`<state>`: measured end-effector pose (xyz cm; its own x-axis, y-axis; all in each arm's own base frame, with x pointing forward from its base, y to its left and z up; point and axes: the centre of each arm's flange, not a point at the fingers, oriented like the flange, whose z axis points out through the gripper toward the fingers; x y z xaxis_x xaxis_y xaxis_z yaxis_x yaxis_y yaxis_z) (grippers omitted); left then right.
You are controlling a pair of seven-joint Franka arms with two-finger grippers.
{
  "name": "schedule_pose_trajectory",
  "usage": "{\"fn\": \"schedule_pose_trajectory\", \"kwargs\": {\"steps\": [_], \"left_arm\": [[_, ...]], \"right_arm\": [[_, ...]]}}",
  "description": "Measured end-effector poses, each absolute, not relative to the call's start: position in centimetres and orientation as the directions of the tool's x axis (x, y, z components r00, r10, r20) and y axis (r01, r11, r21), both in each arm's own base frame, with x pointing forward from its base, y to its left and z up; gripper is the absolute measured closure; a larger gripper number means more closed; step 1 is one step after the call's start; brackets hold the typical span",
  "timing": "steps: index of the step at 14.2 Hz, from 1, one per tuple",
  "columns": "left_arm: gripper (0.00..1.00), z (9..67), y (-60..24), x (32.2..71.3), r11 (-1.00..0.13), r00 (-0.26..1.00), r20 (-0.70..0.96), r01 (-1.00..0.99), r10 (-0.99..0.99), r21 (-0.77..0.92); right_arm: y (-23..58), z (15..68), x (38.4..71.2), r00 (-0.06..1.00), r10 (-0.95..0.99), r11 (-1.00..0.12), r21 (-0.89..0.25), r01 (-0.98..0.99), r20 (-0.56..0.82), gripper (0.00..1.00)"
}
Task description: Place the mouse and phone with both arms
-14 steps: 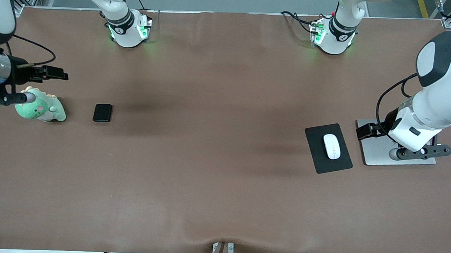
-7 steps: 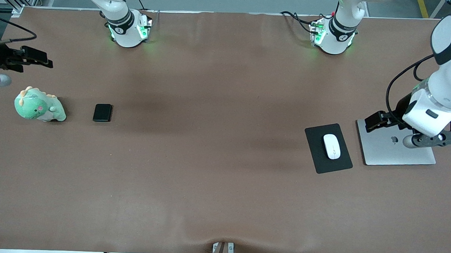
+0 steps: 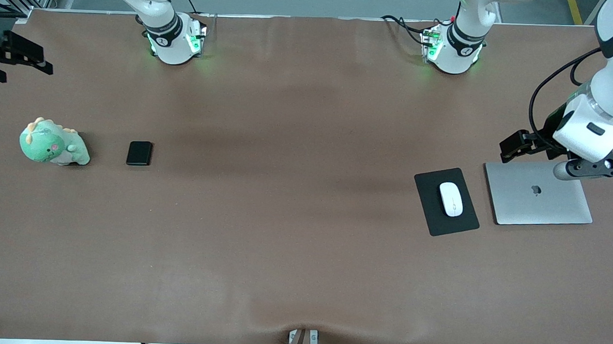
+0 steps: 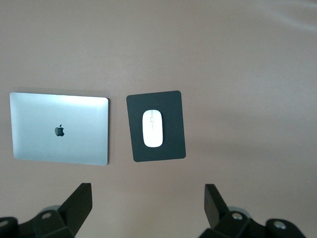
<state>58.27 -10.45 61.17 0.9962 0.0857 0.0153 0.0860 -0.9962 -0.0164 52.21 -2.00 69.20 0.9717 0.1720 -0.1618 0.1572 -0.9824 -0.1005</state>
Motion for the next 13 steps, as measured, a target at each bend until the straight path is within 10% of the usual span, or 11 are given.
{"fn": "schedule_pose_trajectory", "kwargs": {"steps": [13], "left_arm": [[0.0,64.8,-5.8,52.5,-0.999,0.999,0.033,0.009,0.008,-0.039]], "right_arm": [[-1.6,73.8,47.2,0.969,0.183,-0.98,-0.104,0.167,-0.165,0.0]]}}
